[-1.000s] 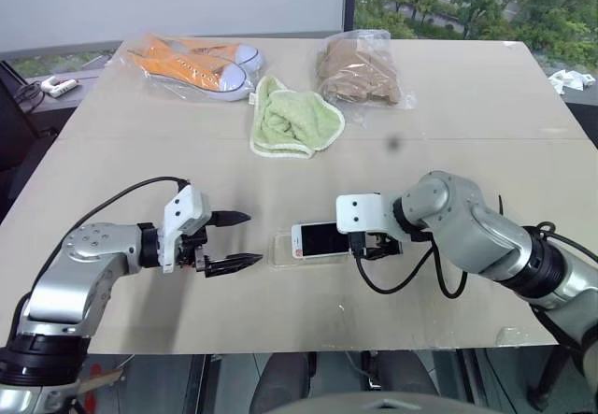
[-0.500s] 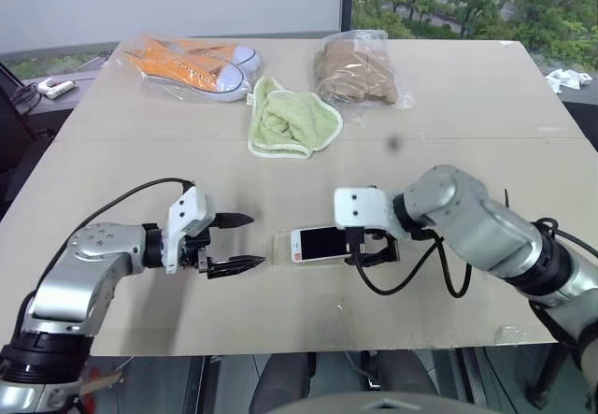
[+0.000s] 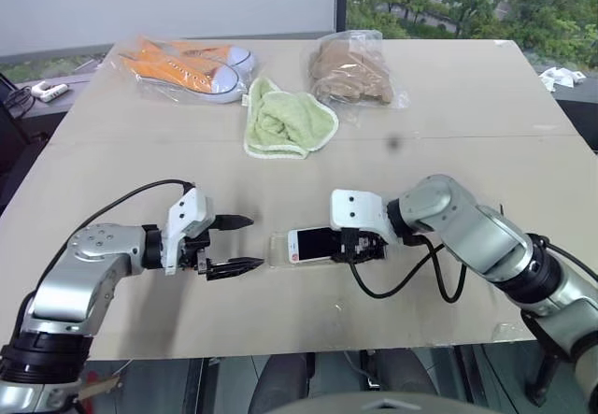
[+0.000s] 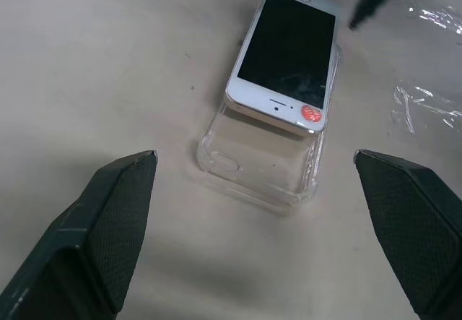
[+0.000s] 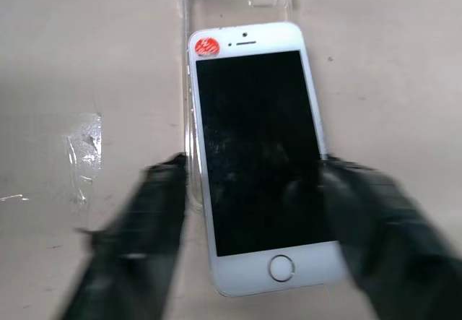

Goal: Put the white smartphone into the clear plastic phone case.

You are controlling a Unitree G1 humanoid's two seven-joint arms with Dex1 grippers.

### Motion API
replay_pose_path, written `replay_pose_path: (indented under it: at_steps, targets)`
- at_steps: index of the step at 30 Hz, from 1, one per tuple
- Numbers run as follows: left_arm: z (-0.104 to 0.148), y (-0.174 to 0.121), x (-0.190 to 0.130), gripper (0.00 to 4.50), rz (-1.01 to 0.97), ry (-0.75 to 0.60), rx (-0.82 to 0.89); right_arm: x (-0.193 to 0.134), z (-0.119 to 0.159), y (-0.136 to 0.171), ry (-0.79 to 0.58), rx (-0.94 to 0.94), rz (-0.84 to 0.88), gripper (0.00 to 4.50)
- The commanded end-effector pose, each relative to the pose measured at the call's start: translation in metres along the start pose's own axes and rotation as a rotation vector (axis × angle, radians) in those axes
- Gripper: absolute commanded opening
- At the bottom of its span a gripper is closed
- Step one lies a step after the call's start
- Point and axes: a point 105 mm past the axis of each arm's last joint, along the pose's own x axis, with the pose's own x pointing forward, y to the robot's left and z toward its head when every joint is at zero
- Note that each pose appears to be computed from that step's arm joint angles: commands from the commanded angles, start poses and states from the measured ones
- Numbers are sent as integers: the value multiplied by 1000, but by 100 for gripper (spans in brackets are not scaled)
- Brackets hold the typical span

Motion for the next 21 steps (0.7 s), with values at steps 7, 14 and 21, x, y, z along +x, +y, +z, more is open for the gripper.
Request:
replay_pose_path:
  at_steps: [7,14,21]
  targets:
    - [12,-4,-5,450,-7,7,44,-10,-10,-10,28,-18,-45,445]
    - [8,-3,-4,450,-22,28,51,2,-26,-17,69,38,-55,445]
    - [-5,0,-10,450,-31,98,92,4,-34,-15,97,34,-24,445]
